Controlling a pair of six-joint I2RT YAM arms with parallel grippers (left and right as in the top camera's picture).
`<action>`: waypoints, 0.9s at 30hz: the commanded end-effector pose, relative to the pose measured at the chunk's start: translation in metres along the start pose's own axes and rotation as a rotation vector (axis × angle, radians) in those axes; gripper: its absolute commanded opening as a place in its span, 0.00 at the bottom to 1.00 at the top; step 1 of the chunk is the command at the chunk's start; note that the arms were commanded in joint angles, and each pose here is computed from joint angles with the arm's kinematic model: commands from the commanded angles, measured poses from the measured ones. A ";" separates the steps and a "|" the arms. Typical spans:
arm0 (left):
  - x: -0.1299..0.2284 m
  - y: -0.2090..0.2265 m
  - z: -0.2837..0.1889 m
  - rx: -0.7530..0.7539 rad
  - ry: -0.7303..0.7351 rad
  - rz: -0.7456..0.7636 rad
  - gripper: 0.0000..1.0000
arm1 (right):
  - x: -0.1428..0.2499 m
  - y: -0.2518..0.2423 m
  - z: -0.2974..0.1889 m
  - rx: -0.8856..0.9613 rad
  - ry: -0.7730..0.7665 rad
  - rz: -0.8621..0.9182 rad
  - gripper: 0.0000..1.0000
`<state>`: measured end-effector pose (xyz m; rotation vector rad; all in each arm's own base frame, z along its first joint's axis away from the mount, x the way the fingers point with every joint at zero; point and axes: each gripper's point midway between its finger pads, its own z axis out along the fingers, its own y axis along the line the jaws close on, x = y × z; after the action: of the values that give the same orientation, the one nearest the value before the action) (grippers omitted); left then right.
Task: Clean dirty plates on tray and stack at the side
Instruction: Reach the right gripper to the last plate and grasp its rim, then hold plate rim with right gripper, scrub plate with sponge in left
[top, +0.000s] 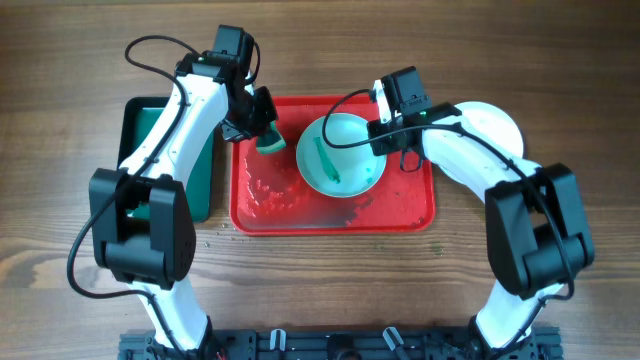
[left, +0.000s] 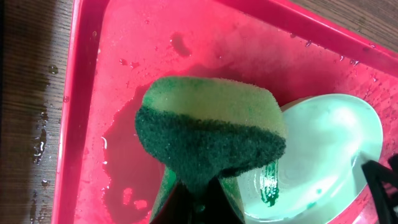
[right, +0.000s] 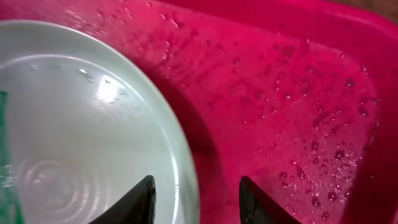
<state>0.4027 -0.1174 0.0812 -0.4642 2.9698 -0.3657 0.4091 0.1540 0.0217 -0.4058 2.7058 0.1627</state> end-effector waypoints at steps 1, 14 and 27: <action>-0.001 0.000 0.003 -0.007 0.001 0.023 0.04 | -0.002 -0.006 0.011 -0.033 0.003 0.002 0.43; -0.001 0.000 0.003 -0.007 0.000 0.023 0.04 | 0.031 0.015 0.019 -0.176 0.155 0.093 0.04; -0.002 0.001 0.004 -0.025 -0.011 0.080 0.04 | 0.039 0.072 0.013 -0.179 0.256 0.470 0.04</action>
<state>0.4045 -0.1160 0.0811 -0.4393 2.9635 -0.3503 0.3641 0.1961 0.0042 0.0902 2.9823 0.5217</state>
